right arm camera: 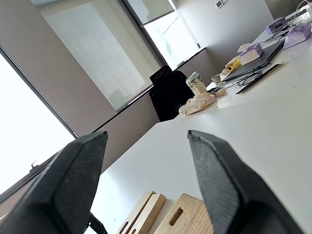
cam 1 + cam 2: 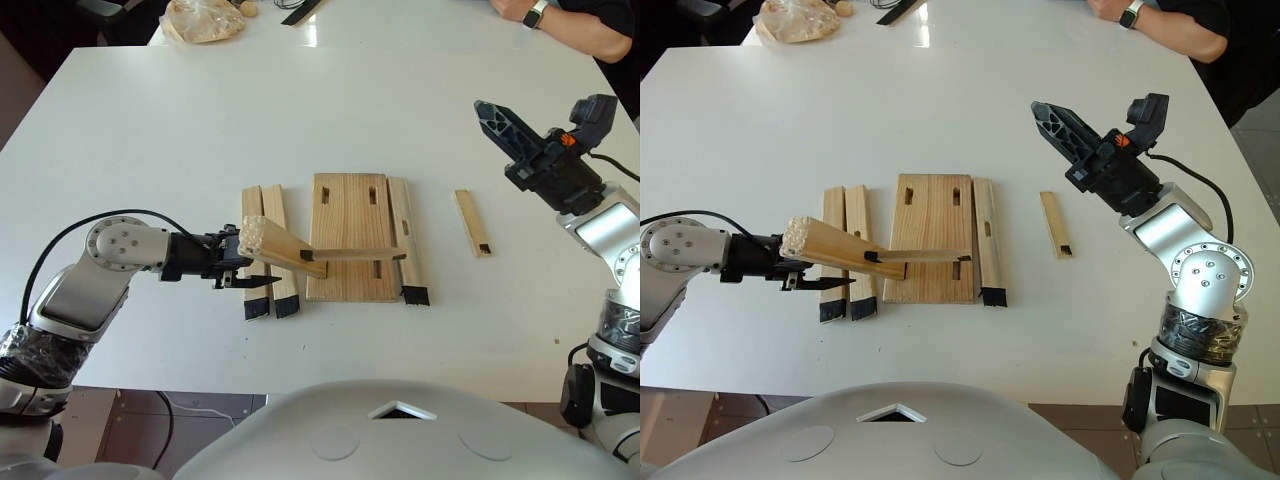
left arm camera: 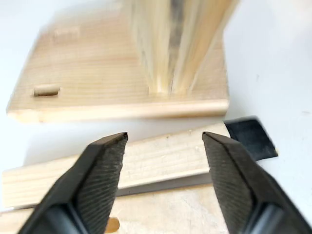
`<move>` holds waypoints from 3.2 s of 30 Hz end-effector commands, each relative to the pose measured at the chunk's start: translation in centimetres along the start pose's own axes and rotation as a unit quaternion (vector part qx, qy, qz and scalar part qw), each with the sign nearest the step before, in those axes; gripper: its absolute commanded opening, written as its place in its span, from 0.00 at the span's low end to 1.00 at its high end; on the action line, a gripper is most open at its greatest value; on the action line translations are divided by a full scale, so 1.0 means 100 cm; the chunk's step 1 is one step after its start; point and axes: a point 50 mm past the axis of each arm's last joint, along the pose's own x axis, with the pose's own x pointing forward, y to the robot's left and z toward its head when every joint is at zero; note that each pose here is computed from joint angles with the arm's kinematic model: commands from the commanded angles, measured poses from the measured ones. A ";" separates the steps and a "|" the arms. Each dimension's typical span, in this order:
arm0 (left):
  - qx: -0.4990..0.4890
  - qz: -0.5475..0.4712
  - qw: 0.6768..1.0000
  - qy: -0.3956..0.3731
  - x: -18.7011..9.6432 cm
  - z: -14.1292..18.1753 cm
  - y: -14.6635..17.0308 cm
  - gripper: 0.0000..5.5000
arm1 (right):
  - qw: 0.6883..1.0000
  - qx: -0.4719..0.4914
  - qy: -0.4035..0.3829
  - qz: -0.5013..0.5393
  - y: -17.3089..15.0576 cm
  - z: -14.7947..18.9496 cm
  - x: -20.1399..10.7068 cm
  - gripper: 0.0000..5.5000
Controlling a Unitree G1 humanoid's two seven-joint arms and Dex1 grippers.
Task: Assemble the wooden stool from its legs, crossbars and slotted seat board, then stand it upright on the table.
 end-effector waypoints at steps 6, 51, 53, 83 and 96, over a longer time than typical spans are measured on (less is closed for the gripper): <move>-0.056 0.066 0.996 0.018 -0.018 -0.005 -0.007 0.75 | 1.000 -0.015 -0.004 -0.008 0.000 0.000 -0.005 0.55; -0.453 0.253 0.851 0.084 -0.019 -0.078 -0.067 0.59 | 0.996 -0.030 -0.033 -0.078 0.006 -0.020 -0.035 0.55; -0.456 0.248 0.850 0.087 -0.019 -0.079 -0.068 0.54 | 0.996 -0.030 -0.033 -0.079 0.006 -0.020 -0.035 0.55; -0.157 0.113 0.875 -0.443 -0.086 0.143 0.045 0.37 | 0.981 -0.112 -0.025 0.156 0.067 0.040 0.025 0.60; -0.160 -0.021 0.912 -0.376 -0.055 0.149 0.038 0.37 | 0.919 -0.099 0.079 0.372 0.115 0.049 0.057 0.74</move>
